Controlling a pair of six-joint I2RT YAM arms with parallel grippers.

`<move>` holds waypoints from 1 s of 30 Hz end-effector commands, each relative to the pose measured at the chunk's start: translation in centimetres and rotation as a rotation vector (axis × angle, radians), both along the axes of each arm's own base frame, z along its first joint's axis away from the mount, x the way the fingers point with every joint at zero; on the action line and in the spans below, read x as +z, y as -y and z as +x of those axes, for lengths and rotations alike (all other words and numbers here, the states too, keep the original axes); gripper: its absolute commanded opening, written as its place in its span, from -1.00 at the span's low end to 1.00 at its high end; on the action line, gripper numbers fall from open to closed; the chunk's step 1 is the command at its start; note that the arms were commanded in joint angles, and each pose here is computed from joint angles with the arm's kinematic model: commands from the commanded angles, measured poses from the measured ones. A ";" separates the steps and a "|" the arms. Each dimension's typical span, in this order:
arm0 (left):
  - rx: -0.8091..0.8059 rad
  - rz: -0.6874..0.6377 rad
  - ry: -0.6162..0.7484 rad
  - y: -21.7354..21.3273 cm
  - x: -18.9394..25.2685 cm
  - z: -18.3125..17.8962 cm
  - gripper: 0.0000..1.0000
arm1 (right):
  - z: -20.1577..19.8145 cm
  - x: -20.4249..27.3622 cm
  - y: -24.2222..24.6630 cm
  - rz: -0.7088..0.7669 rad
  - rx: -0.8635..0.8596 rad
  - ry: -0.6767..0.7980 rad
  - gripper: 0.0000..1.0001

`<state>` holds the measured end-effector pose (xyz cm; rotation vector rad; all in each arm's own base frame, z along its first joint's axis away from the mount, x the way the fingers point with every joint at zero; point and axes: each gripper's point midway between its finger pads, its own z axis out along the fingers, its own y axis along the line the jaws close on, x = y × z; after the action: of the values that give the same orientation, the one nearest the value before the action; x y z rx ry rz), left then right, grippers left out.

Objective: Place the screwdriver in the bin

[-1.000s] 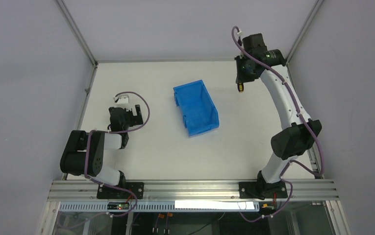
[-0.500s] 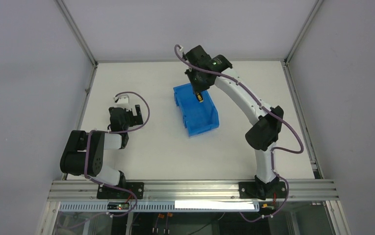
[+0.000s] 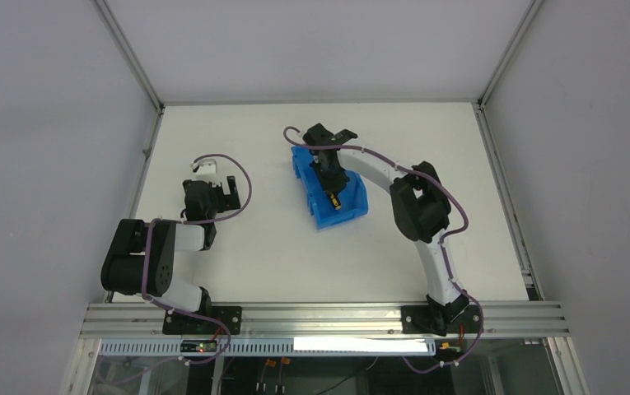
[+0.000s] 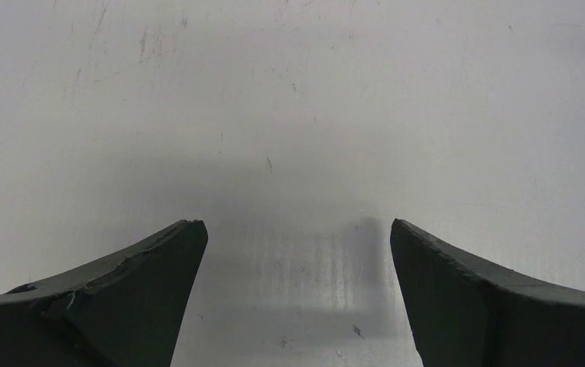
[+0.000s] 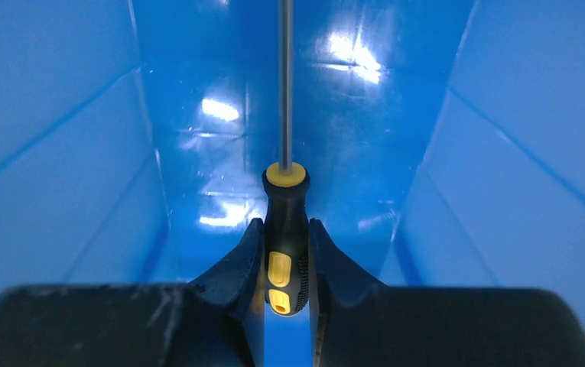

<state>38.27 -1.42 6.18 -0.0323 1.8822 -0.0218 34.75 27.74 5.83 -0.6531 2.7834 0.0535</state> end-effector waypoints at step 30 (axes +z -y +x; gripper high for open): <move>-0.009 -0.015 0.061 0.1 1.7 1.1 0.99 | 1.1 16.8 2.2 0.143 -0.019 0.437 0.92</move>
<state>38.27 -1.42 6.18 -0.0323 1.8822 -0.0218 35.62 27.33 16.39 -0.5811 2.5300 0.1026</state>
